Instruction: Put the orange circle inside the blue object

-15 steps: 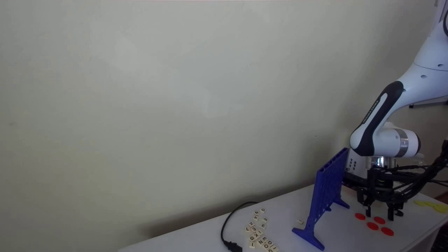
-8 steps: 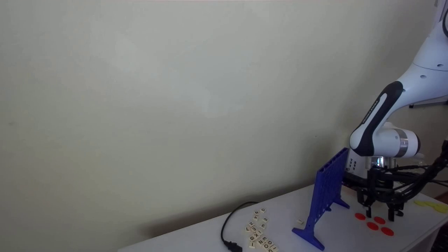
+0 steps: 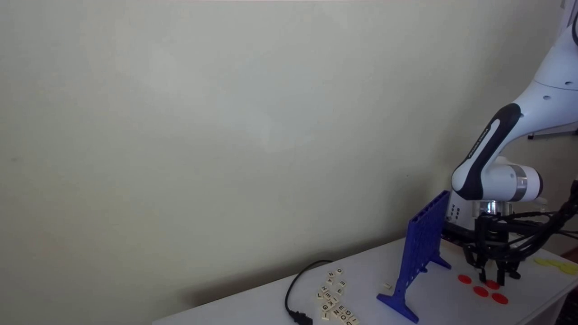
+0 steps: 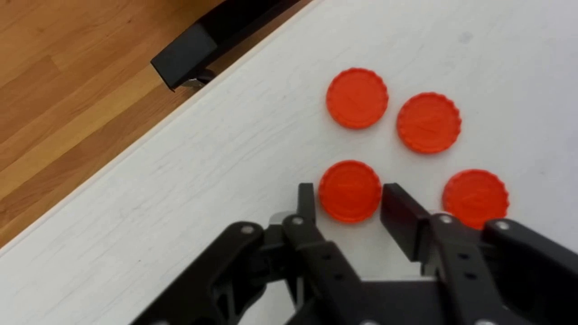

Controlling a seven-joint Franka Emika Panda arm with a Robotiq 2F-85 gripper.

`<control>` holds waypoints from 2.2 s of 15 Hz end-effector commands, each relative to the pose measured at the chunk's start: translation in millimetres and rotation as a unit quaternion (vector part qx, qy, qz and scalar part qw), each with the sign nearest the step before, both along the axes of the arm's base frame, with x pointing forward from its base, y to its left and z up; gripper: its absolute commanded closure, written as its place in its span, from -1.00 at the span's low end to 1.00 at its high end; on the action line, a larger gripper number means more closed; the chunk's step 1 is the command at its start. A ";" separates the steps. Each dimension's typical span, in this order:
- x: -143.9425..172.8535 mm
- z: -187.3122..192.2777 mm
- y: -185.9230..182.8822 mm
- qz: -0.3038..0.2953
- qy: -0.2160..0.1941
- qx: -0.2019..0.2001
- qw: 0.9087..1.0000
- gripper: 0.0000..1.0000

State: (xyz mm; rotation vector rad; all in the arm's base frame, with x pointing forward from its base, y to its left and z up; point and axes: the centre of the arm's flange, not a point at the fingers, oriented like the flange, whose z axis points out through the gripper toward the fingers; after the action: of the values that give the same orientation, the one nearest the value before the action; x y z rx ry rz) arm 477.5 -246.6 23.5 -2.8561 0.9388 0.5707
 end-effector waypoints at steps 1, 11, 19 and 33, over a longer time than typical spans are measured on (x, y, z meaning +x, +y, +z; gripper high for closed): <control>-1.1 -7.4 -0.2 -0.002 0.013 0.002 1.000 0.75; -14.0 19.8 -1.7 0.015 -0.017 0.007 1.000 0.83; -37.6 67.6 3.0 0.072 -0.090 -0.002 0.993 0.83; -76.0 168.4 40.5 0.179 -0.264 0.008 0.948 0.83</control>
State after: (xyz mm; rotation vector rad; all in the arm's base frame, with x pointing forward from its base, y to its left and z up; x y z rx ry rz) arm 421.2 -213.6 165.6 -2.9688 0.3878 -0.0781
